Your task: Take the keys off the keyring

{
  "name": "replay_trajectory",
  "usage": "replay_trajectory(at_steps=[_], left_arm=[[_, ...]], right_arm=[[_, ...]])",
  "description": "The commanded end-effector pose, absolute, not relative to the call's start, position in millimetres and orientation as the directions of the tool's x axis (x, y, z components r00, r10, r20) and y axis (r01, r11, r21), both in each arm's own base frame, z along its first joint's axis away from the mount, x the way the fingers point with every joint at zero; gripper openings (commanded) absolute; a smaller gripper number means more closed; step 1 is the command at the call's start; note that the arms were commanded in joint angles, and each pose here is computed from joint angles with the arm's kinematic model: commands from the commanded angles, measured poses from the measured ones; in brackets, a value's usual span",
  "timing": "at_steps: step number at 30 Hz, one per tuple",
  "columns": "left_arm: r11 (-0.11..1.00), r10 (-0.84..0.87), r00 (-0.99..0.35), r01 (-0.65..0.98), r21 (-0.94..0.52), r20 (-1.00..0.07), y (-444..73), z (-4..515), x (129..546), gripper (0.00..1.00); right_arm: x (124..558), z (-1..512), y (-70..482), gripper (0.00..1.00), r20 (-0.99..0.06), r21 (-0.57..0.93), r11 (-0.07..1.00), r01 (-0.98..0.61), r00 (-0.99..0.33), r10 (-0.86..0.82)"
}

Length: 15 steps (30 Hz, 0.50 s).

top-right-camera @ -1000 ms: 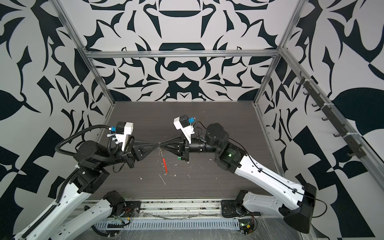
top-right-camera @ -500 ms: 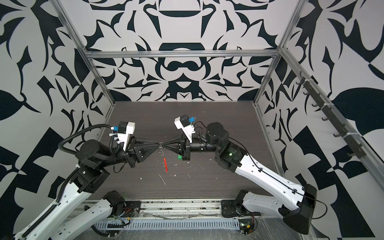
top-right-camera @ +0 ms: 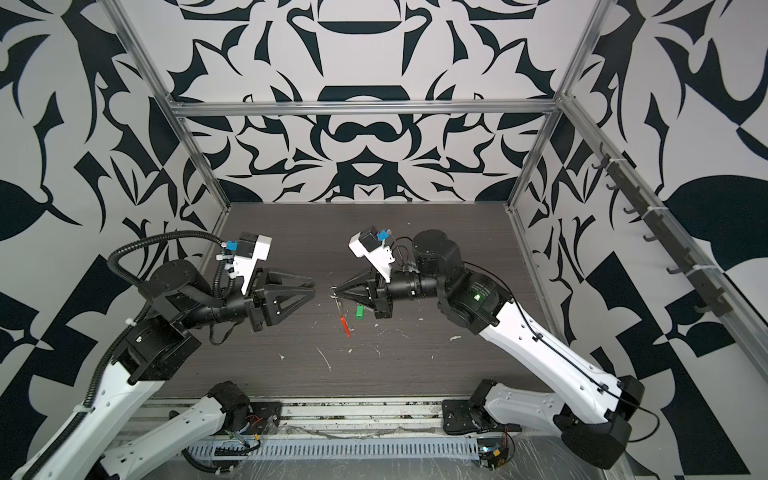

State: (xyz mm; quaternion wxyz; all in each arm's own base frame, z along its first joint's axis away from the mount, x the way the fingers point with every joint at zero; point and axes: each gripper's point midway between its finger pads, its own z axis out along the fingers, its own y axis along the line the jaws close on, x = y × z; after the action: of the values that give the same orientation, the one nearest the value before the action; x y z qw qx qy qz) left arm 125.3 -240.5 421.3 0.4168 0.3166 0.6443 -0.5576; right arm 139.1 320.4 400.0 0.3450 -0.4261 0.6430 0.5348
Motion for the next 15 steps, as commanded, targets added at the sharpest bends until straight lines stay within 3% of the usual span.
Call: replay_trajectory(at_steps=[1,15], left_arm=[[0.2,0.045,-0.514,0.844,-0.497,-0.856,-240.9,401.9,120.8,0.42],[0.14,0.167,-0.589,0.808,-0.572,-0.791,-257.0,395.9,119.6,0.23]], right_arm=[[133.0,407.3,316.1,0.0,-0.909,0.359,0.043,-0.932,-0.36,-0.21],[135.2,409.3,319.2,0.0,-0.905,0.363,0.041,-0.931,-0.363,-0.223]])
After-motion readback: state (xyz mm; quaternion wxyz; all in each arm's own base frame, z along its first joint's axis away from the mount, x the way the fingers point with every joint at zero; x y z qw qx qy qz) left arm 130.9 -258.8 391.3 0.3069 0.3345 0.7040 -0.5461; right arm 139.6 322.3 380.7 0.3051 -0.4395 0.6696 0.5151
